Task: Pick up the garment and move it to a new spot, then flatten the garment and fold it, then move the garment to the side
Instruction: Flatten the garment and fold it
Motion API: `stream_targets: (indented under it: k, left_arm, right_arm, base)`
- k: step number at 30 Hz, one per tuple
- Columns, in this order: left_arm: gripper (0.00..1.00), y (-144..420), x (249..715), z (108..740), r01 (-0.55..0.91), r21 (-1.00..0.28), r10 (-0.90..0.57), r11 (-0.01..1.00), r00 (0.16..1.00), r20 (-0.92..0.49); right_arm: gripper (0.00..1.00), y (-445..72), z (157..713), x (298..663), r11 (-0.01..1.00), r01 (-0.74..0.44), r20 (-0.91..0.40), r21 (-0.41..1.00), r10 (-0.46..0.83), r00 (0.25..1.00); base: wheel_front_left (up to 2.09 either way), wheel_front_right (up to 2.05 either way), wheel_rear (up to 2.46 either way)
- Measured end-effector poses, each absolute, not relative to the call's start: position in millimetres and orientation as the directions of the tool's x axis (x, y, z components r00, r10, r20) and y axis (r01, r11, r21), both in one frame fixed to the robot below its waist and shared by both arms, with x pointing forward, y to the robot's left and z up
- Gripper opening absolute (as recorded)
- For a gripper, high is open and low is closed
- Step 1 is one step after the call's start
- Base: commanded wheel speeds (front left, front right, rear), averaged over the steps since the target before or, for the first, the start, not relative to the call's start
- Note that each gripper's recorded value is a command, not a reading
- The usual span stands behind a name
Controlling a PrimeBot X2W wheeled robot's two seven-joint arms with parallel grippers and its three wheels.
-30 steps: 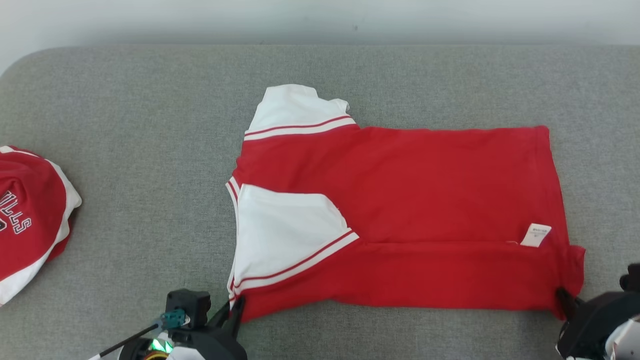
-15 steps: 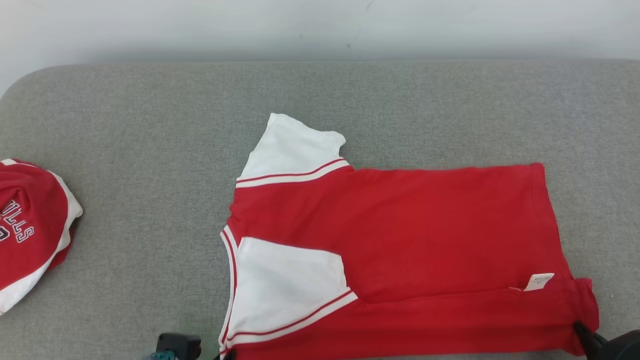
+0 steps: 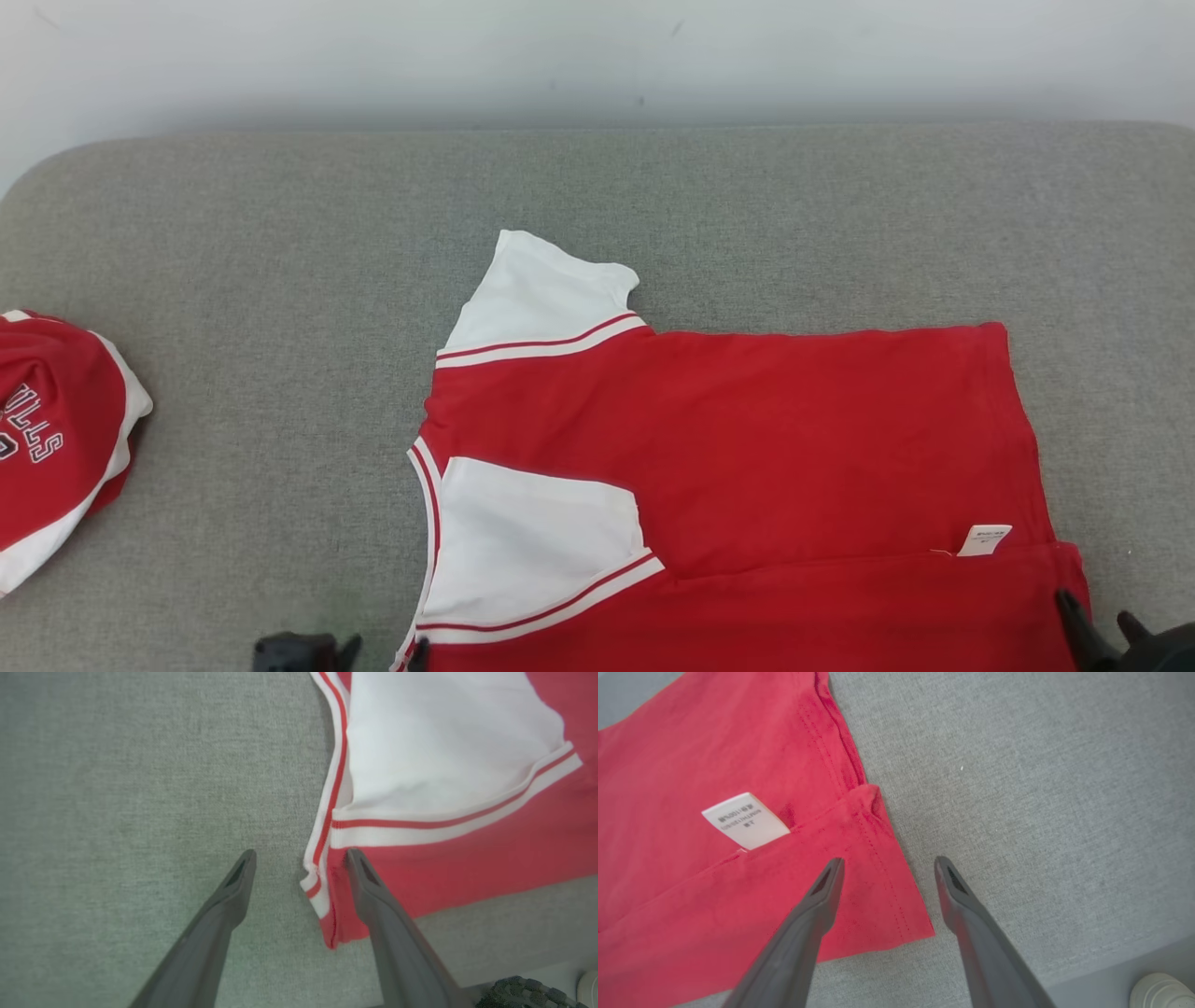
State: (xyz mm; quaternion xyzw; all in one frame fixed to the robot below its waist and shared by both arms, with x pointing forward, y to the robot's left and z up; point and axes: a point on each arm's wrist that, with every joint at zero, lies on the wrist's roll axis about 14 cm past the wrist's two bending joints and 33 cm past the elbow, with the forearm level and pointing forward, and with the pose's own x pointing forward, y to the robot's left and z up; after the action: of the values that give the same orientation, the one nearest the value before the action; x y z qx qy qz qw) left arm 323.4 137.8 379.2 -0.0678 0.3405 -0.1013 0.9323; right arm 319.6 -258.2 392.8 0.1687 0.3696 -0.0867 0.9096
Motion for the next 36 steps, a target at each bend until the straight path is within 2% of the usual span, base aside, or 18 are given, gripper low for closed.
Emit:
stream_targets:
  k: [4,9,14,20,27,31,36]
  left_arm:
    - [1.00,148,347,408,0.112,-0.197,-0.196,0.974,0.852,-0.485]
    - [1.00,156,369,441,0.121,-0.182,-0.176,0.976,0.928,-0.330]
    - [1.00,151,399,477,0.183,-0.164,-0.209,0.969,0.965,-0.158]
    - [1.00,141,446,498,0.225,-0.170,-0.237,0.959,0.970,-0.053]
    - [1.00,126,501,491,0.276,-0.135,-0.290,0.952,0.952,-0.102]
    - [1.00,114,526,473,0.282,-0.155,-0.308,0.947,0.934,-0.183]
    - [1.00,105,558,458,0.301,-0.154,-0.333,0.941,0.906,-0.262]
  right_arm:
    - [1.00,-262,417,336,0.932,0.263,-0.616,0.249,-0.058,0.786]
    - [1.00,-264,443,352,0.940,0.239,-0.539,0.244,-0.074,0.839]
    - [1.00,-269,470,379,0.950,0.223,-0.464,0.216,-0.101,0.880]
    - [1.00,-254,470,411,0.961,0.182,-0.493,0.210,-0.056,0.868]
    - [1.00,-238,474,455,0.976,0.126,-0.512,0.178,-0.018,0.859]
    - [1.00,-240,463,469,0.988,0.106,-0.566,0.111,-0.025,0.824]
    - [1.00,-246,462,493,0.992,0.097,-0.578,0.086,-0.030,0.815]
  base:
    - [0.00,0.00,0.00]
    - [0.00,0.00,0.00]
    - [0.00,0.00,0.00]
    - [0.00,0.00,0.00]
    - [0.00,0.00,0.00]
    - [0.00,0.00,0.00]
    - [0.00,0.00,0.00]
